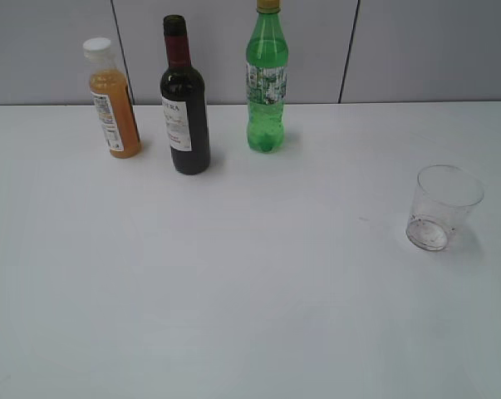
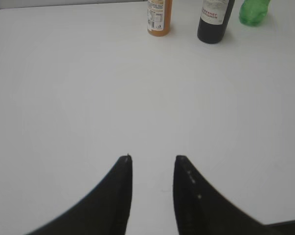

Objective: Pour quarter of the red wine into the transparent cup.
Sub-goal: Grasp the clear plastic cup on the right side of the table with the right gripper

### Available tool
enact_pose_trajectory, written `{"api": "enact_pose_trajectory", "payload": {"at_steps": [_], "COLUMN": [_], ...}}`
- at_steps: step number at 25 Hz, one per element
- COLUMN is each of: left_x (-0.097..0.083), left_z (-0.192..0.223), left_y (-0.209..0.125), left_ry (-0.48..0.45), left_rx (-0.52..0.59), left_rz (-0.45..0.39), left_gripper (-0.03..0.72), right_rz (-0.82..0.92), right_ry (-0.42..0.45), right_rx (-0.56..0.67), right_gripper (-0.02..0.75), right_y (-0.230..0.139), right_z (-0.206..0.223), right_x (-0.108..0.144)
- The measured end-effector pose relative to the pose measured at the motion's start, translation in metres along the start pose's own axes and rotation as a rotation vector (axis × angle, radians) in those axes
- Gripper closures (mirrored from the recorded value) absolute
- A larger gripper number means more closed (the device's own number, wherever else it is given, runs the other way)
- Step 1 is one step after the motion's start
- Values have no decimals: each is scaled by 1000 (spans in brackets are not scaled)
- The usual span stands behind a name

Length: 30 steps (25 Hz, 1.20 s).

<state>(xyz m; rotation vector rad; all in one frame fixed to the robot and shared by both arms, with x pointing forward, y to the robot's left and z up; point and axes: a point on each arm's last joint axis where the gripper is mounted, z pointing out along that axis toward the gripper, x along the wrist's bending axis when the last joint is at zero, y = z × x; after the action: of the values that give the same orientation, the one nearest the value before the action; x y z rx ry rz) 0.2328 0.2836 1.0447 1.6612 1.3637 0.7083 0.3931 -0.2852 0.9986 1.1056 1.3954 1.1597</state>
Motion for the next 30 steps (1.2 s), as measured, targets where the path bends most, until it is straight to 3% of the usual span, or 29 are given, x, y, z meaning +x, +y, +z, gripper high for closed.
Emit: {"api": "enact_pose_trajectory", "payload": {"at_steps": [3, 10, 21, 30], "left_x": [0, 0, 0, 0], "left_z": [0, 0, 0, 0], "left_y": [0, 0, 0, 0], "left_ry": [0, 0, 0, 0], "left_rx": [0, 0, 0, 0], "left_rz": [0, 0, 0, 0], "left_gripper": [459, 459, 459, 459], "right_rz": [77, 105, 42, 27], "right_ry": [26, 175, 199, 195], "right_rx": [50, 134, 310, 253], "right_gripper": [120, 85, 92, 76], "right_y": [-12, -54, -107, -101], "right_z": [11, 18, 21, 39], "right_x": [3, 21, 27, 26]}}
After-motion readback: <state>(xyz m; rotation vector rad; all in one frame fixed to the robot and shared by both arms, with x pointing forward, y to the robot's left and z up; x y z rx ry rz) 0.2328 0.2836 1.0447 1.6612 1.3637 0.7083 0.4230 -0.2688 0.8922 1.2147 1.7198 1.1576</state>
